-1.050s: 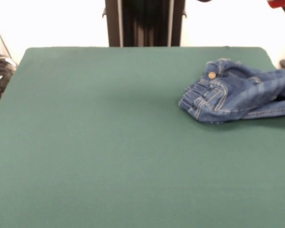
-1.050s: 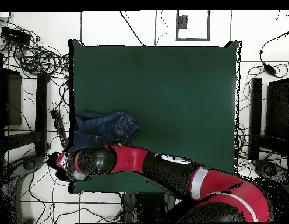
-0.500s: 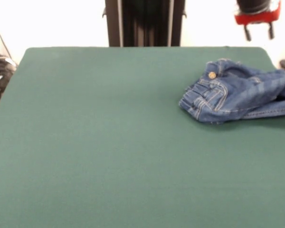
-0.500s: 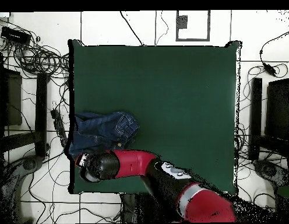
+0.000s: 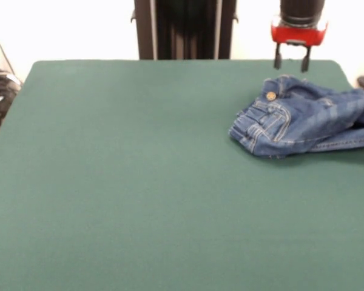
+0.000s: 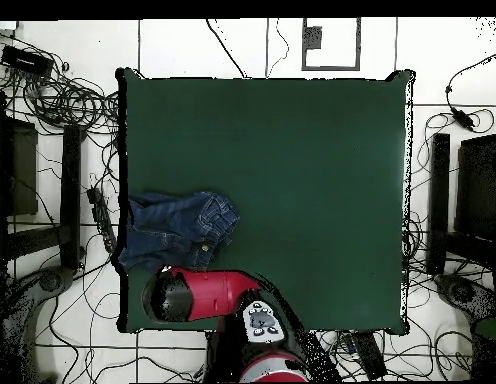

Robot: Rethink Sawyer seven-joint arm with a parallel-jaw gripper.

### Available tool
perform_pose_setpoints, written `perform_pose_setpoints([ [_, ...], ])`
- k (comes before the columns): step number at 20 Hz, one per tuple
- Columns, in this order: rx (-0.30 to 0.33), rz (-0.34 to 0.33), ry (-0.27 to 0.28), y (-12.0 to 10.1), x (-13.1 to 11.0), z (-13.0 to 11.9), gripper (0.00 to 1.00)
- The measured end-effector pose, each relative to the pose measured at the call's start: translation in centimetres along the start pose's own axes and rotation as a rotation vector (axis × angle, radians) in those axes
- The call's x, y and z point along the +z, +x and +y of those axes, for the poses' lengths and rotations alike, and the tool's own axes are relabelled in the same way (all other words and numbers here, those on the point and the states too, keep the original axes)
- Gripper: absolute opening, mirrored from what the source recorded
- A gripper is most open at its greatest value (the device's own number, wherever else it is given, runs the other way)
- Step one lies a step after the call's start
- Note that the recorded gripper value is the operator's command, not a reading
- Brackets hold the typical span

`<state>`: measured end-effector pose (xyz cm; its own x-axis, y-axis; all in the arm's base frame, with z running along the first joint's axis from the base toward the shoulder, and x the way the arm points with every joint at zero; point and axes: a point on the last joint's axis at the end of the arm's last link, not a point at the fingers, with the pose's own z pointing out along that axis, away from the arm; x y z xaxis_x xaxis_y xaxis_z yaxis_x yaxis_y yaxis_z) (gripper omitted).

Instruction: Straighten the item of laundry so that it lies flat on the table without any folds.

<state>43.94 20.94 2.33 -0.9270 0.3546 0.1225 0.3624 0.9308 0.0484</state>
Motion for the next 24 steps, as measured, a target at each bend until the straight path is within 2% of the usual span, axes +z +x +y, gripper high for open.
perform_pose_setpoints([
  [7, 0.072, -0.147, 0.034, -4.2, -0.8, -3.9, 1.00],
  [10, 0.091, -0.182, 0.041, -5.5, -1.2, -4.9, 1.00],
  [12, 0.115, -0.217, 0.039, -7.3, -1.6, -5.9, 1.00],
  [17, 0.157, -0.246, 0.028, -10.0, -1.7, -7.3, 1.00],
  [24, 0.167, -0.250, 0.027, -11.0, -1.2, -7.6, 1.00],
])
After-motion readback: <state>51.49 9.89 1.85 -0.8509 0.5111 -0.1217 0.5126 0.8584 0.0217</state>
